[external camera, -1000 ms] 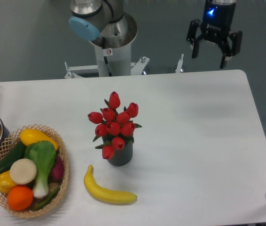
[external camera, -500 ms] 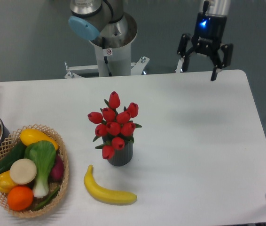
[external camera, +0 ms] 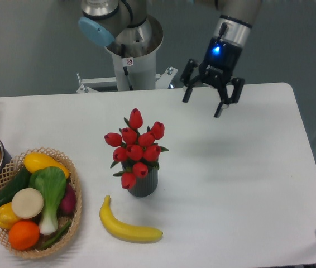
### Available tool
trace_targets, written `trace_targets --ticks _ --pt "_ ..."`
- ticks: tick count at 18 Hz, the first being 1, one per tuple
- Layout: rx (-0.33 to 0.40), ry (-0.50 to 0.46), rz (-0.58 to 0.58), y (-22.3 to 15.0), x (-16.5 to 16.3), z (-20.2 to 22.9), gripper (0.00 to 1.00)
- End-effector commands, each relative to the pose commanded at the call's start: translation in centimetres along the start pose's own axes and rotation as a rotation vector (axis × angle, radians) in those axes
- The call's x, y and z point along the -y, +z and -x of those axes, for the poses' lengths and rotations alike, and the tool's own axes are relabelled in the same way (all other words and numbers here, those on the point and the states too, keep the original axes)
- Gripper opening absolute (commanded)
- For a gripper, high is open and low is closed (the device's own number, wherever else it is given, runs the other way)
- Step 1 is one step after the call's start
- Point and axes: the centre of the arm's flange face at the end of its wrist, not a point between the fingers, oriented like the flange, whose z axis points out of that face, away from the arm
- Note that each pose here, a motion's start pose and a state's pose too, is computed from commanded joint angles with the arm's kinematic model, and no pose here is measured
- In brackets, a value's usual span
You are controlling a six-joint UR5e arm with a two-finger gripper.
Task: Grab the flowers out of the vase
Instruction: 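Move the open gripper toward the red tulip stems above the vase, then lower the gripper around the tulip stems just above the vase rim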
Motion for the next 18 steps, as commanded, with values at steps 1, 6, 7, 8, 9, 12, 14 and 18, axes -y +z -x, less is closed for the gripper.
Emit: trace_targets --ticks 1,6,7,8,9,12,14,18 --pt "-0.006 -0.009 -0.034 0.4 0.0 -0.3 1.00" --pt "-0.066 -0.029 -0.094 3.0 -0.1 -1.7 1.00" --pt "-0.082 -0.032 -0.096 3.7 -0.2 -1.9 1.00" --pt "-0.093 -0.036 -0.096 4.2 -0.4 -1.9 1.00" --pt "-0.105 -0.036 -0.099 4.8 -0.5 -1.9 1.00" --pt "-0.135 -0.034 -0.102 6.1 -0.3 -2.1 1.00" --pt "-0.149 -0.033 -0.111 6.8 -0.3 -2.1 1.00" --pt "-0.169 -0.012 -0.169 9.1 -0.1 -0.7 1.00"
